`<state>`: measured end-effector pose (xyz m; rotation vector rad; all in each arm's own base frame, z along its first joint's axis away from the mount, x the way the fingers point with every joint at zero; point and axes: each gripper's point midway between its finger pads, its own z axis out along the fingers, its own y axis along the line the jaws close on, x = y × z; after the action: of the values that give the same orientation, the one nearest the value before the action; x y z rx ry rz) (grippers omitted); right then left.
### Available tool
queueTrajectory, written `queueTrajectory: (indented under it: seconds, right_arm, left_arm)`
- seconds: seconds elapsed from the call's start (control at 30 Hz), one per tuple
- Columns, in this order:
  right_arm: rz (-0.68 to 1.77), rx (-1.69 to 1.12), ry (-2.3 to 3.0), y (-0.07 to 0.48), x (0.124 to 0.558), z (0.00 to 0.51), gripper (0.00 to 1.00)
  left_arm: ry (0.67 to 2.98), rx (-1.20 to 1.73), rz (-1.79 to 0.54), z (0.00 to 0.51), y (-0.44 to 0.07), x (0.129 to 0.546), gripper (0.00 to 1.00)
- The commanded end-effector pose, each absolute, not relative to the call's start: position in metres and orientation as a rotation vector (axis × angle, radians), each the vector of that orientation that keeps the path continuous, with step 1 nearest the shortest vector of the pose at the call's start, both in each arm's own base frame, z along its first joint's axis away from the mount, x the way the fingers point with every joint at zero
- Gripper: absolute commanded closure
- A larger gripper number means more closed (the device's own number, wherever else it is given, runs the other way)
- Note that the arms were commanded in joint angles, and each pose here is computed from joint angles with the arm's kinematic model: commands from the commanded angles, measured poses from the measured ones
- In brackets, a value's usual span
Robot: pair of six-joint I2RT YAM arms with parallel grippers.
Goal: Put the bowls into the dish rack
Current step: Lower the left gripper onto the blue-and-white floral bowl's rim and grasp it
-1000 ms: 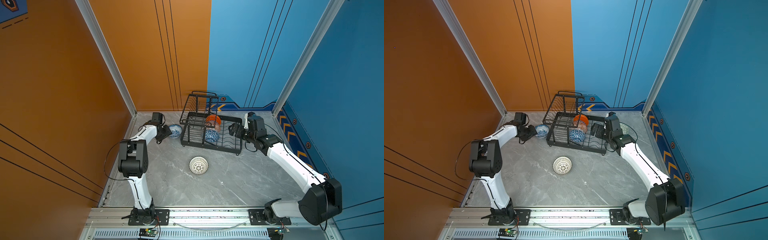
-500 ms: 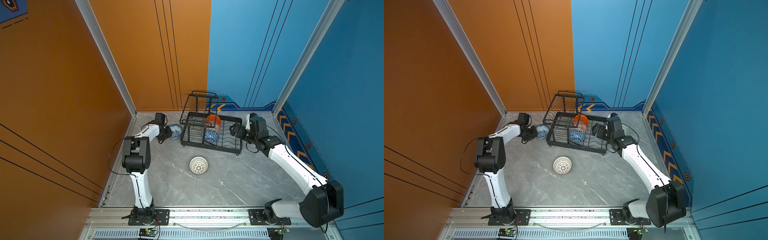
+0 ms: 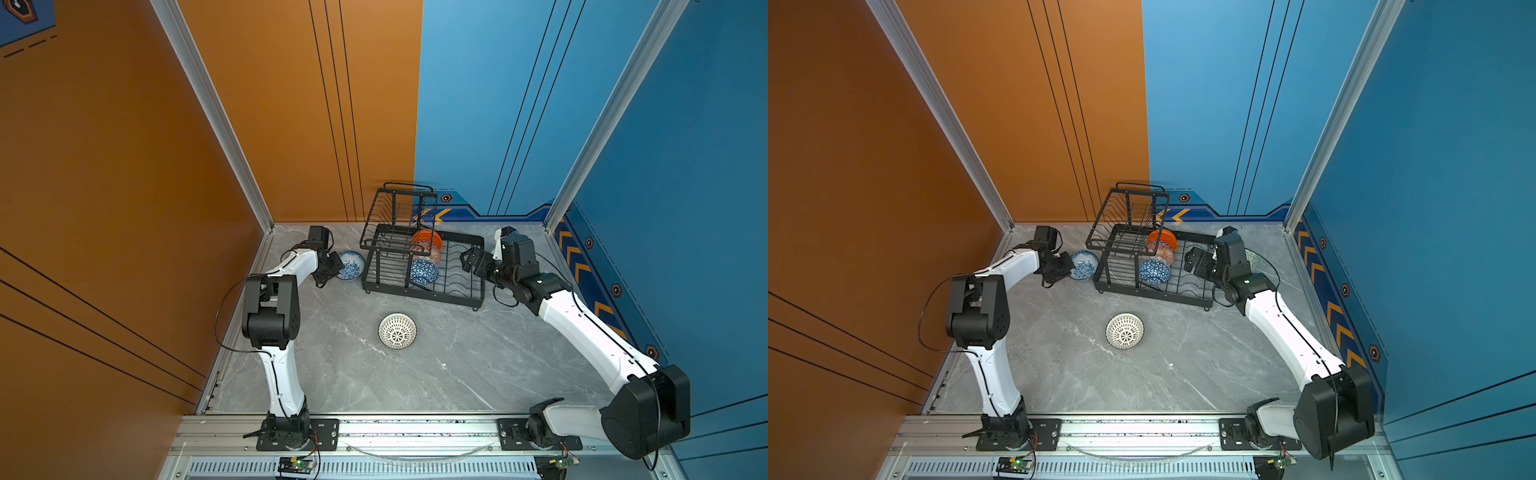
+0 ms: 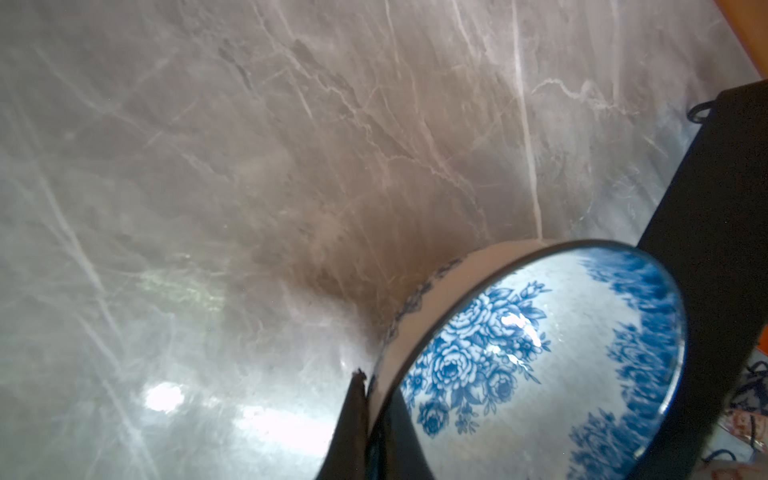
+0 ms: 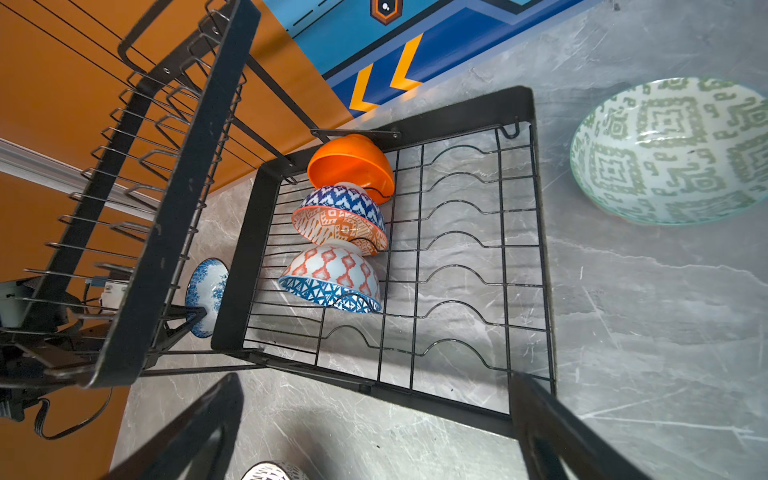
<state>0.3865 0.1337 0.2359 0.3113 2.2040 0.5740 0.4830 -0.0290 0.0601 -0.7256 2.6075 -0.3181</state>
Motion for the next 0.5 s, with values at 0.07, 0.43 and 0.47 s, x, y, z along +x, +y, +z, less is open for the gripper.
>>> queueTrajectory:
  seconds: [0.07, 0.43, 0.47]
  right_arm:
    - [0.613, 0.277, 2.172, 0.143, 0.379, 0.262, 0.0]
    - [0.687, 0.229, 2.098, 0.169, 0.367, 0.313, 0.0]
    - [0.706, 0.226, 2.08, 0.173, 0.366, 0.323, 0.0]
  left_arm:
    - [2.476, -0.782, -0.288, 0.11, 0.003, 0.478, 1.0]
    - [2.059, -0.812, -0.313, 0.209, 0.034, 0.457, 1.0]
    - [1.977, -0.799, -0.326, 0.227, 0.036, 0.457, 1.0]
